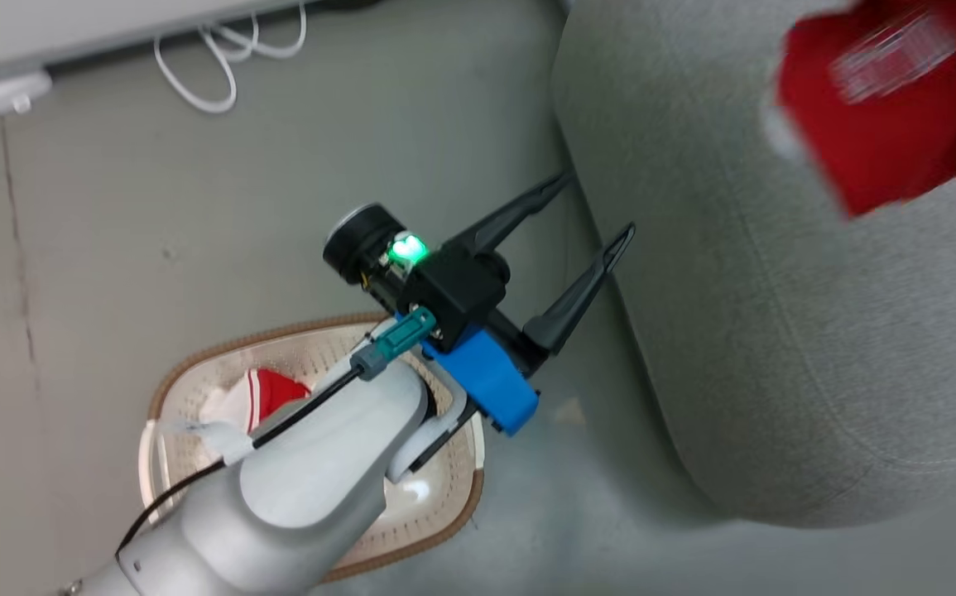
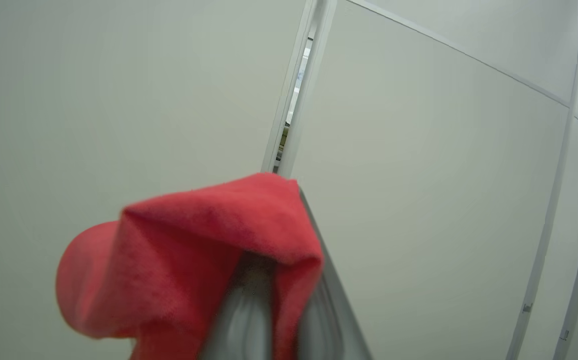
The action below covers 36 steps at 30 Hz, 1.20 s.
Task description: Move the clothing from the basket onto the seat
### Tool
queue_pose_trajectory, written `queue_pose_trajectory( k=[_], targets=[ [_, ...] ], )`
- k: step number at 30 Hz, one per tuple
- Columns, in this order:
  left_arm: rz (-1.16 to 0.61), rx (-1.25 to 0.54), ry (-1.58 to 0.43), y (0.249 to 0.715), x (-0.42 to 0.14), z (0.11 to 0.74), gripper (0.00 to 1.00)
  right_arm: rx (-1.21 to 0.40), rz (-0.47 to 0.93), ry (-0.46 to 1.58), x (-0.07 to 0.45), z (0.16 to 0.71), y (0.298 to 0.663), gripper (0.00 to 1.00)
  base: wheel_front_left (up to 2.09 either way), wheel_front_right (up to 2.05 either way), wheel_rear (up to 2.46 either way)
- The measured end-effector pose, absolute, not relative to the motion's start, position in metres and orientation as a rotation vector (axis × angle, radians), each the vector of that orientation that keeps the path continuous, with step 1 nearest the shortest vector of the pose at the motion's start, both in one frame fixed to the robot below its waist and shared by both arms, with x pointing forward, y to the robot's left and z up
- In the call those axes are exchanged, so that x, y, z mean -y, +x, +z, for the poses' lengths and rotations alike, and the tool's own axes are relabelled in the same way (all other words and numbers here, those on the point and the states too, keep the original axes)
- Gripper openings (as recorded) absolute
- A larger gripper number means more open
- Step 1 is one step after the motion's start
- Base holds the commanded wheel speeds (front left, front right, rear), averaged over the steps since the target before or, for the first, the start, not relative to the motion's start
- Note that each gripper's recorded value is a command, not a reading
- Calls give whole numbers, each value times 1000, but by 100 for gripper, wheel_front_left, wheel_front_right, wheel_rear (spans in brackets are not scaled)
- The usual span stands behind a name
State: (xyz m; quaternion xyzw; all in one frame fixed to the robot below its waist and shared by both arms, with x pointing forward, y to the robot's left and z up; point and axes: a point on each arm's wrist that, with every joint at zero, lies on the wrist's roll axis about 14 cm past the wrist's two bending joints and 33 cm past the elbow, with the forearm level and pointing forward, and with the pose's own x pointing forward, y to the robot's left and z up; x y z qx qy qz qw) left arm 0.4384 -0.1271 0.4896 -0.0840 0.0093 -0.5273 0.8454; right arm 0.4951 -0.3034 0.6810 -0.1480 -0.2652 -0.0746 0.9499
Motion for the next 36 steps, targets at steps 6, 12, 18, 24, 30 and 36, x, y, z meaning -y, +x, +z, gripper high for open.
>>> queue_pose_trajectory(
  k=[6,12,18,24,30,36],
  targets=[
    [-1091,-43,-197,471,121,457,100,610,-265,-406,354,703,529,0,0,0,0],
    [-1075,-112,-223,488,115,409,100,517,-354,-441,399,663,565,0,0,0,0],
    [-1063,-171,-239,491,110,376,100,249,-415,-391,432,560,582,0,0,0,0],
    [-1055,-170,-243,492,108,375,100,25,-453,-330,447,476,564,0,0,0,0],
    [-1053,-167,-235,492,107,377,100,-132,-494,-264,455,425,540,0,0,0,0],
    [-1050,-162,-233,488,107,383,100,-136,-520,-202,453,423,527,100,0,0,0]
  ],
)
